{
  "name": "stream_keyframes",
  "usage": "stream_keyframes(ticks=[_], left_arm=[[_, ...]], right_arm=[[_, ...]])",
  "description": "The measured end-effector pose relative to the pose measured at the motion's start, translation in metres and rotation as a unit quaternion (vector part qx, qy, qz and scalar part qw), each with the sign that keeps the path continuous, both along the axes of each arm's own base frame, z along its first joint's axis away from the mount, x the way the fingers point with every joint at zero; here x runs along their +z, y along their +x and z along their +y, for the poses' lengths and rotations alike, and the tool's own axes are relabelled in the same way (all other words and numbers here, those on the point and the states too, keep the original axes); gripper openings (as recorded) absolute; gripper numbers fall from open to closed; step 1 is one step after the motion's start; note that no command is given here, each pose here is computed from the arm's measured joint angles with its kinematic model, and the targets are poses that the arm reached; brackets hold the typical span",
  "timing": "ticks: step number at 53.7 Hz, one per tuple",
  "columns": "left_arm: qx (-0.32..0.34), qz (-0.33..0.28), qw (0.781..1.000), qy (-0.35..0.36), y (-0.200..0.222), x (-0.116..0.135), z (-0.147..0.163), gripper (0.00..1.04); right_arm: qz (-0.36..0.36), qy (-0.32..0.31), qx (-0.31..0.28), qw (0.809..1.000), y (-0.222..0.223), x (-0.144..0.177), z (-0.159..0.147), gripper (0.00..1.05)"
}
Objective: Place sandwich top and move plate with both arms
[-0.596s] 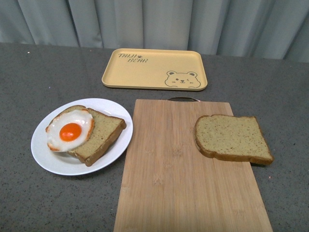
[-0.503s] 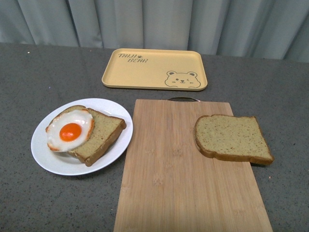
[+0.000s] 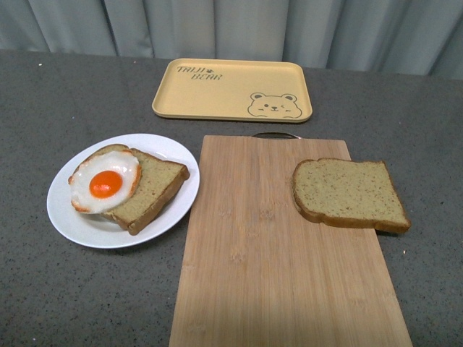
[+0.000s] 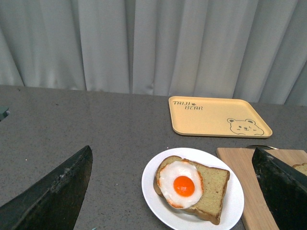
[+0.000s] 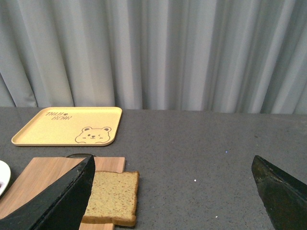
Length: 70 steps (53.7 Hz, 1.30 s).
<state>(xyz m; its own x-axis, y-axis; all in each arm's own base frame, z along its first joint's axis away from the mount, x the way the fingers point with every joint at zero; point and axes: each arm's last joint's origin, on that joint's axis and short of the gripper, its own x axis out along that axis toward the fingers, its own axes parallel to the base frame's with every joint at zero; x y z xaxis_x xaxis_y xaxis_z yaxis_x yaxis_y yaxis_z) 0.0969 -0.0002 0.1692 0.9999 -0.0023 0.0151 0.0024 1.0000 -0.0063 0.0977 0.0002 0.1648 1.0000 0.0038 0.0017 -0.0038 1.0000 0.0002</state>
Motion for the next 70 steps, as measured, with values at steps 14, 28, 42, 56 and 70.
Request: stream_keyframes(ticks=[14, 28, 42, 56, 70], left_arm=[[0.000, 0.000, 1.000, 0.000, 0.000, 0.000, 0.000, 0.98], [0.000, 0.000, 1.000, 0.000, 0.000, 0.000, 0.000, 0.98], [0.000, 0.000, 1.000, 0.000, 0.000, 0.000, 0.000, 0.98], [0.000, 0.000, 1.000, 0.000, 0.000, 0.000, 0.000, 0.98], [0.000, 0.000, 1.000, 0.000, 0.000, 0.000, 0.000, 0.98]], right_arm=[[0.000, 0.000, 0.000, 1.000, 0.000, 0.000, 0.000, 0.95], [0.000, 0.000, 0.000, 1.000, 0.000, 0.000, 0.000, 0.95], [0.000, 0.000, 0.000, 1.000, 0.000, 0.000, 0.000, 0.95], [0.113, -0.119, 0.009, 0.986, 0.025, 0.010, -0.009, 0.95], [0.226, -0.047, 0.042, 0.972, 0.096, -0.007, -0.034, 0.95]])
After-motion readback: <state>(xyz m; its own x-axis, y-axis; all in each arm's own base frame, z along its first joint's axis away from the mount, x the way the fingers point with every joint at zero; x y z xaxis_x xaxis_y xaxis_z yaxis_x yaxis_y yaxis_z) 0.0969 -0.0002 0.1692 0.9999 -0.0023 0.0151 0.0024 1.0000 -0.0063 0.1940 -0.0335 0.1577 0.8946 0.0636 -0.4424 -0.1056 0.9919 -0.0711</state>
